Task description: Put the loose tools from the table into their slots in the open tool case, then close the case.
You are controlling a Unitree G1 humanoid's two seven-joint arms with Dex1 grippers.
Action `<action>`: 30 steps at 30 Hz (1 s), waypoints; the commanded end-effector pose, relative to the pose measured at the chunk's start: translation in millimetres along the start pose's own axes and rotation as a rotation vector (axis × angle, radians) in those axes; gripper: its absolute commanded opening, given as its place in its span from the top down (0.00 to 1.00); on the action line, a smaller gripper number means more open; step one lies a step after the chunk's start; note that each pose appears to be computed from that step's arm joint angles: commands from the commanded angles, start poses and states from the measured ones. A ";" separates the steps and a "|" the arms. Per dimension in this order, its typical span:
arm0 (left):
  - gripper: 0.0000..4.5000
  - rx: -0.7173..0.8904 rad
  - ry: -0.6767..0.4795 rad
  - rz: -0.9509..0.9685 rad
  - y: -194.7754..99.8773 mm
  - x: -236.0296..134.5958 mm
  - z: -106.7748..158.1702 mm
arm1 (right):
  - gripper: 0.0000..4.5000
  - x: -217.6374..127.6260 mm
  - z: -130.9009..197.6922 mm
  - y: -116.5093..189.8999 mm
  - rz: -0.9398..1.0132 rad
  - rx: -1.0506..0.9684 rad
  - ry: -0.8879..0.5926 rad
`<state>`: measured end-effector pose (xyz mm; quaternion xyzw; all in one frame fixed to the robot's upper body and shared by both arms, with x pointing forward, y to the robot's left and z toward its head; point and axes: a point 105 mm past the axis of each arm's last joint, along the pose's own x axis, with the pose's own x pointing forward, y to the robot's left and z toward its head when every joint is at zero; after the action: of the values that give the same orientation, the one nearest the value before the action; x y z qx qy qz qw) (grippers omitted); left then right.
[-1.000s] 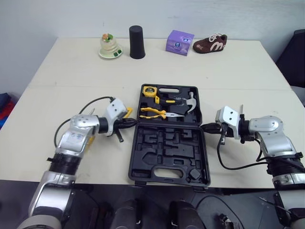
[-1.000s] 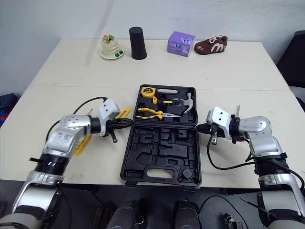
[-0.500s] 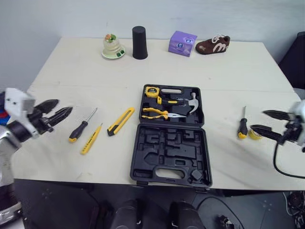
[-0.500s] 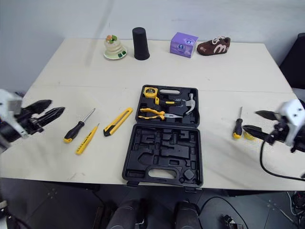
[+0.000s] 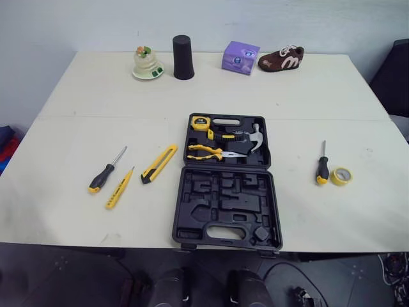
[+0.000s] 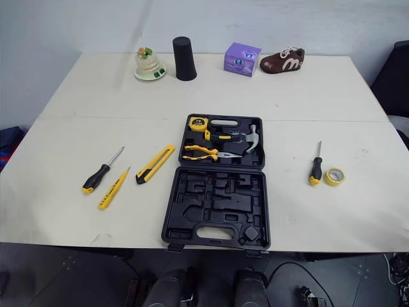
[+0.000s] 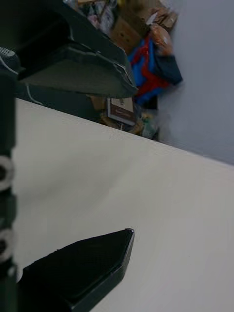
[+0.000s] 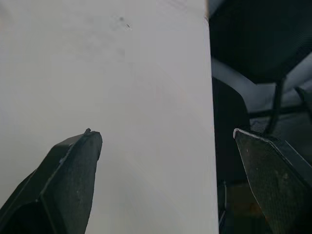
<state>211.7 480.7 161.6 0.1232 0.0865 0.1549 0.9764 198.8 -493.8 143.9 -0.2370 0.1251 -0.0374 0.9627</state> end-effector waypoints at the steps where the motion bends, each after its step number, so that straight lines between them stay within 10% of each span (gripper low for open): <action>1: 0.01 0.025 -0.067 -0.023 -6.1 1.8 16.0 | 0.00 -1.8 4.4 0.9 0.004 -0.056 -0.032; 11: 0.01 0.027 -0.136 -0.207 -63.2 9.2 53.3 | 0.00 20.4 53.9 37.6 0.328 -0.048 -0.193; 30: 0.01 0.019 0.297 -0.495 -158.1 20.3 53.0 | 0.00 18.6 190.5 201.6 0.937 0.024 -0.830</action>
<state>285.3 324.6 163.7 0.0783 0.2506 -0.0934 0.9604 275.9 -244.0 195.6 -0.1378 -0.1442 0.4658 0.8621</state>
